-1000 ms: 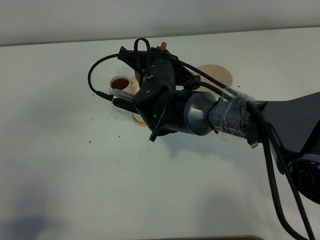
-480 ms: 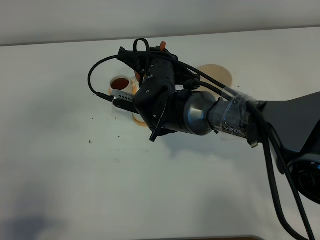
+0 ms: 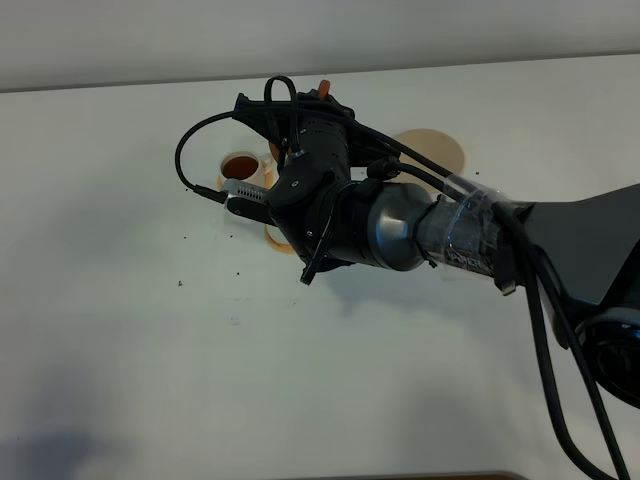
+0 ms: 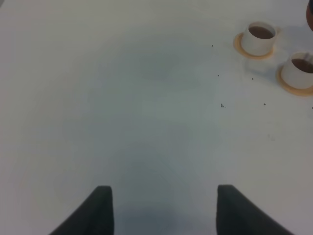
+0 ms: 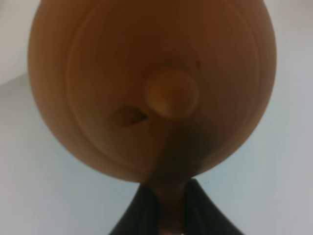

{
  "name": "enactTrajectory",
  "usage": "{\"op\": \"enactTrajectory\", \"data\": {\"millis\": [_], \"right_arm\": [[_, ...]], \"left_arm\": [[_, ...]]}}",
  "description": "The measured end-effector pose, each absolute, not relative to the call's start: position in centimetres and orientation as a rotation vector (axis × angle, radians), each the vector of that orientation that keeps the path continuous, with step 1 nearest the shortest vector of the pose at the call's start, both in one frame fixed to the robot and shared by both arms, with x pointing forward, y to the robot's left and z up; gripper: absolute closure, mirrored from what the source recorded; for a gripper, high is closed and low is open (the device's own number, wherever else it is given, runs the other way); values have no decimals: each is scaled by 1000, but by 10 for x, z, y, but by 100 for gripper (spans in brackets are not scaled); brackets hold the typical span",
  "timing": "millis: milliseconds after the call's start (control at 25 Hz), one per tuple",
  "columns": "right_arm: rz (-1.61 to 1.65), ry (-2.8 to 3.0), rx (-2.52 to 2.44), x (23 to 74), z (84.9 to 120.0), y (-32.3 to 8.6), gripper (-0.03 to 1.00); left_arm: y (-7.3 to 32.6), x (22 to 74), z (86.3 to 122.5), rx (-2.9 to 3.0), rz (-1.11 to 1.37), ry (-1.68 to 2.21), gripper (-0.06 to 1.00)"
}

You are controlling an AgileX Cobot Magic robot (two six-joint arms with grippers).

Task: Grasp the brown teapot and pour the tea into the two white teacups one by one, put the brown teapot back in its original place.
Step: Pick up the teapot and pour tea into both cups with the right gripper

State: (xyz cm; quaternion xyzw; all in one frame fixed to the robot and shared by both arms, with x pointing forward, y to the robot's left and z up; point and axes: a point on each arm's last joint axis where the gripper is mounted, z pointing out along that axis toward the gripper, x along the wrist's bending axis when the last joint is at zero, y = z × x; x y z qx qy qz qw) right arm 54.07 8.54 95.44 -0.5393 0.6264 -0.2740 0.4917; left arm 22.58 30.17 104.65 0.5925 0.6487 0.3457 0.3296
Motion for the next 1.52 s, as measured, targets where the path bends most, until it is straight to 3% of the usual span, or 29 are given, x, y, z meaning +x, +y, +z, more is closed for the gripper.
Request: {"op": "enactTrajectory", "data": {"millis": [880,1280,1520], "right_arm": [[-586,1825,-1048,538,947,72,87],[-464,2166,-544,522,1000,43,87],[-343,2398,-230,505,1010,32,87]], "left_arm": [[302,226,1046,1550,904,1697,47],[302,226,1046,1550,904,1697,47],[302,226,1046,1550,904,1697,47]]}}
